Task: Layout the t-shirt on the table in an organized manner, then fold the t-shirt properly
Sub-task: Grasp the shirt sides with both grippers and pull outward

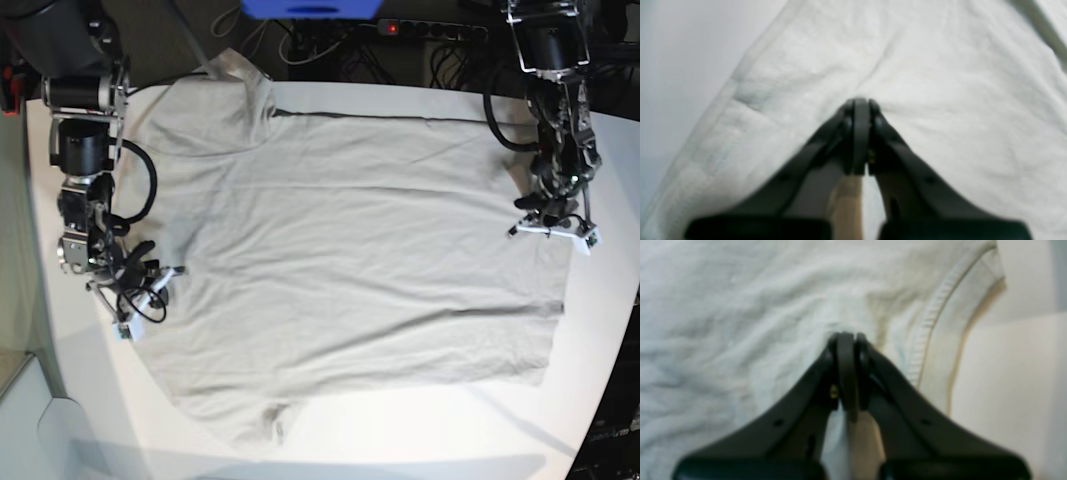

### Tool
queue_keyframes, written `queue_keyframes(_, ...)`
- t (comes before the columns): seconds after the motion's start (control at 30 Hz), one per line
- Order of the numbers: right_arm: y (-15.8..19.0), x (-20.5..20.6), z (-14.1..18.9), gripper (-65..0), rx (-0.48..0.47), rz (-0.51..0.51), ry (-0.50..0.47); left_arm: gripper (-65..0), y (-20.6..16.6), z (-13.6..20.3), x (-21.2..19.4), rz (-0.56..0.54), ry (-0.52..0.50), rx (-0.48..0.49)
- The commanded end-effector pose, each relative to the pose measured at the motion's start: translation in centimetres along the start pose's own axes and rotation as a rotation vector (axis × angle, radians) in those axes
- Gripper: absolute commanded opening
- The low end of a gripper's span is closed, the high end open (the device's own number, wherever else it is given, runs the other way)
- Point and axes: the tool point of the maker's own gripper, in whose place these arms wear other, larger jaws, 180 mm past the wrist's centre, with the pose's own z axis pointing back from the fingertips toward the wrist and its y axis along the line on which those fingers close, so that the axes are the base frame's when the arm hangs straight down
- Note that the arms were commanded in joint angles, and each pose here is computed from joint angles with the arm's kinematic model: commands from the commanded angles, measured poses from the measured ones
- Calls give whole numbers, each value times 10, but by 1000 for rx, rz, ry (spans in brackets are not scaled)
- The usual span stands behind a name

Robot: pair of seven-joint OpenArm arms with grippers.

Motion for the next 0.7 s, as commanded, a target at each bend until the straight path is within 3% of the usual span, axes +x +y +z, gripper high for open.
queue_keyframes(0.0, -10, 20, 5, -637, -20, 4, -52, -650, 18, -1, -28, 2, 118, 59)
queue_keyframes(0.3, -11, -24, 8, -639, -24, -6, 21, -650, 11, -5, 15, -54, 31, 81)
queue_keyframes(0.67, -17, -52, 14, -639, -35, -14, 67, -650, 6, -4, 22, -54, 16, 73)
